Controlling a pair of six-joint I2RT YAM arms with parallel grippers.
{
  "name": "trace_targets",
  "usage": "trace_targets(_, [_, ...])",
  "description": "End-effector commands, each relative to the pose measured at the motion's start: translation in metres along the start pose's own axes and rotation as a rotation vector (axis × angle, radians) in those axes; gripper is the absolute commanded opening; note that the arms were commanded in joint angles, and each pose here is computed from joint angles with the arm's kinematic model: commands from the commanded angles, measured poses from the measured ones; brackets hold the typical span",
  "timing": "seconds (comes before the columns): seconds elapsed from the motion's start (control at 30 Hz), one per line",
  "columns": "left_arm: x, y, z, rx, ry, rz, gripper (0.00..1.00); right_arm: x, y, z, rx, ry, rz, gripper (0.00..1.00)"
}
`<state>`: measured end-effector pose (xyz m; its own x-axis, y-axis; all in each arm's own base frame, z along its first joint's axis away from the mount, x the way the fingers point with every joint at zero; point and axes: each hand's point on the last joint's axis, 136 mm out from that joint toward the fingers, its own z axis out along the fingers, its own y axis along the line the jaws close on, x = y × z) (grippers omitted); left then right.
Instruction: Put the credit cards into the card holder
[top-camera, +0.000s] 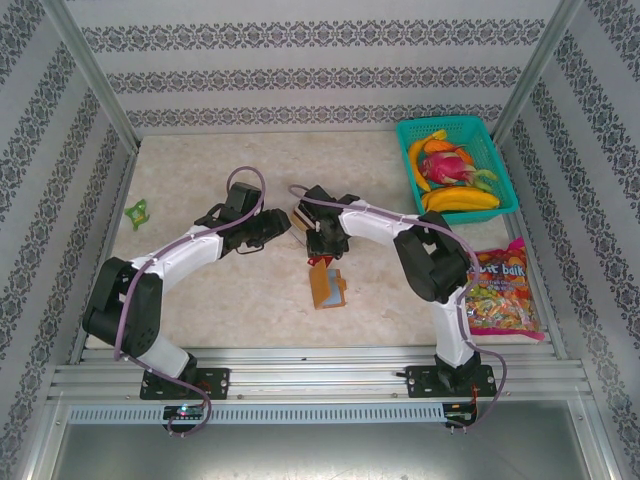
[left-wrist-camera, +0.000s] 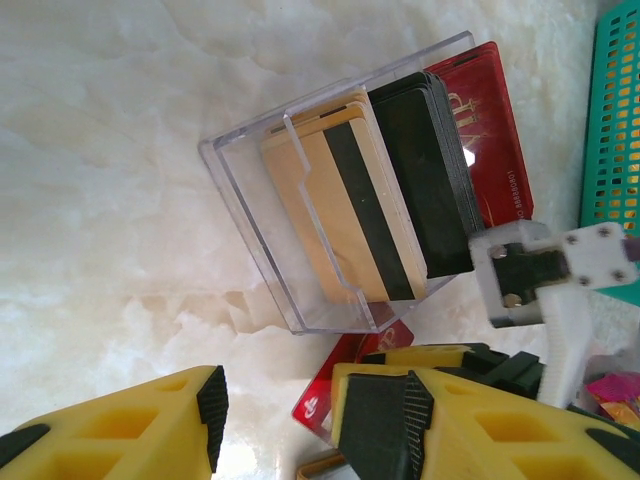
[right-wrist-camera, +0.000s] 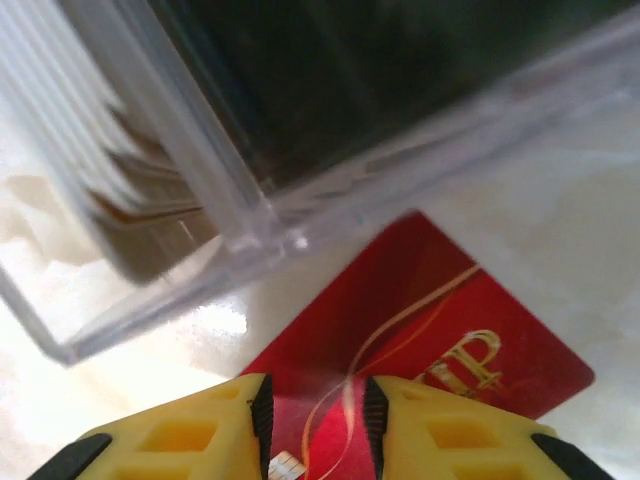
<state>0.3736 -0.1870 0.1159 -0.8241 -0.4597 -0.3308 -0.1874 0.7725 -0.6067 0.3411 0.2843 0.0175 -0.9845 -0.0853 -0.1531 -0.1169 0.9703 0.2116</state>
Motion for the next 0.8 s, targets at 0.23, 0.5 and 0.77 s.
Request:
trace_targets(0.23, [-0.009, -0.004, -0.01, 0.0, -0.028, 0.001, 0.53, 0.032, -0.119, -0.012, 0.206, 0.076, 0.079, 0.35])
trace_targets(0.5, [-0.008, -0.009, -0.01, 0.018, -0.014, 0.019, 0.53, 0.041, -0.128, -0.035, 0.187, 0.12, 0.047, 0.4])
trace_targets(0.77, [-0.004, -0.012, -0.008, 0.031, 0.009, 0.04, 0.53, 0.022, -0.137, -0.061, 0.225, 0.052, 0.106, 0.52])
